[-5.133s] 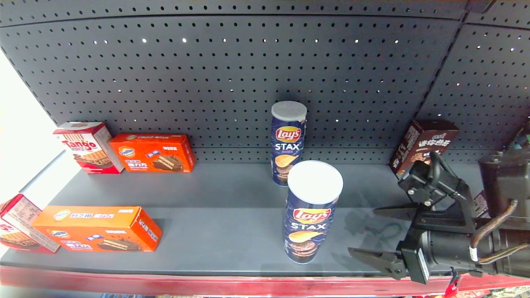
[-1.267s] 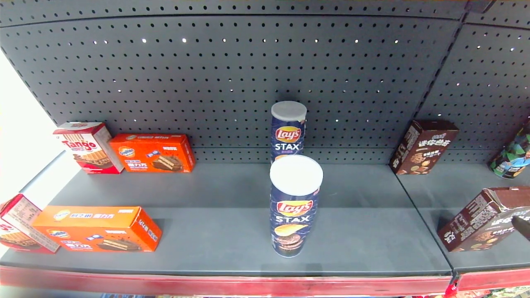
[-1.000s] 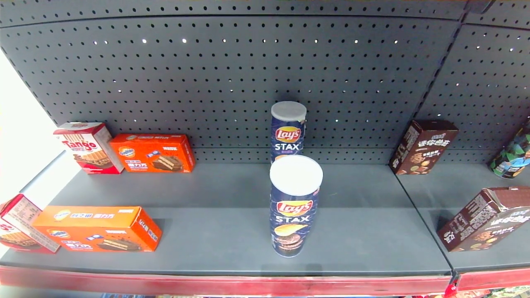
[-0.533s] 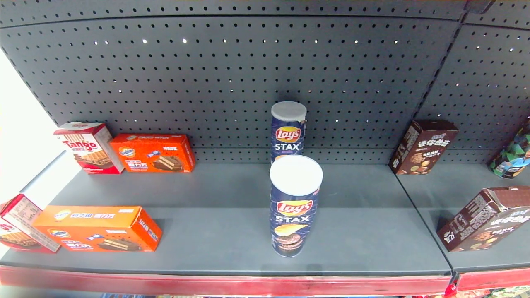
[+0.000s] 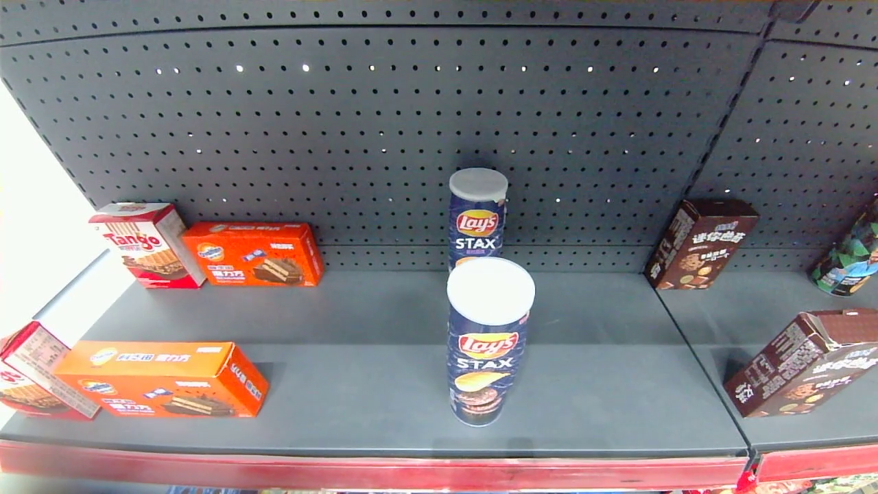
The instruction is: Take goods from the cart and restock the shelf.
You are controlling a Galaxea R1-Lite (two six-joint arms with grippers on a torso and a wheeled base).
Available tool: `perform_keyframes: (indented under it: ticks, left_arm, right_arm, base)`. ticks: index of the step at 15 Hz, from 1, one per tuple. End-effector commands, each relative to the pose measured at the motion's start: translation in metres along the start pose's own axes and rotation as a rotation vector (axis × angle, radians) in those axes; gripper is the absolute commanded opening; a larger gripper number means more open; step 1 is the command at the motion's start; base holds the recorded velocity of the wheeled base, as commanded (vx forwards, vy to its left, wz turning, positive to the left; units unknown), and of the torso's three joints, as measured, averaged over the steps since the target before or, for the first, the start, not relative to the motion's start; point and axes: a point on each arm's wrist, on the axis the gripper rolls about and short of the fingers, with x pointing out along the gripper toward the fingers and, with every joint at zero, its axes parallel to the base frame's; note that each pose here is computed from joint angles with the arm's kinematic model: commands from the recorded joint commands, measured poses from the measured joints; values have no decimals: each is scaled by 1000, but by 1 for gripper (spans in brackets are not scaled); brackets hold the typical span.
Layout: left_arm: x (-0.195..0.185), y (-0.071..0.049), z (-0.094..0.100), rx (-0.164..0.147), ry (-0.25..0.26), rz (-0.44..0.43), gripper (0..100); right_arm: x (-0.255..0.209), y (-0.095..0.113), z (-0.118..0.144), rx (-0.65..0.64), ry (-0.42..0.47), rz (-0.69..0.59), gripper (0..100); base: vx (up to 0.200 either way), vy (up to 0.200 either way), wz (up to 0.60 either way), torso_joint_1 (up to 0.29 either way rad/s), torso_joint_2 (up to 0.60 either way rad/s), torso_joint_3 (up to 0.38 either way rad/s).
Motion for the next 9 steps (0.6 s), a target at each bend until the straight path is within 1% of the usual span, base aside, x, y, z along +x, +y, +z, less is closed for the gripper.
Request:
perform_keyframes:
  ticks: [1,7,9]
  left_arm:
    - [0,0,0,-1,2,-1,100]
    - [0,0,0,-7,2,5,100]
    - [0,0,0,-4,2,5,100]
  right_arm:
    - [0,0,0,0,1,0,100]
    - [0,0,0,0,1,0,100]
    - [0,0,0,-1,1,0,100]
  base:
    - [0,0,0,0,0,0]
    - [0,0,0,0,0,0]
    - [0,0,0,0,0,0]
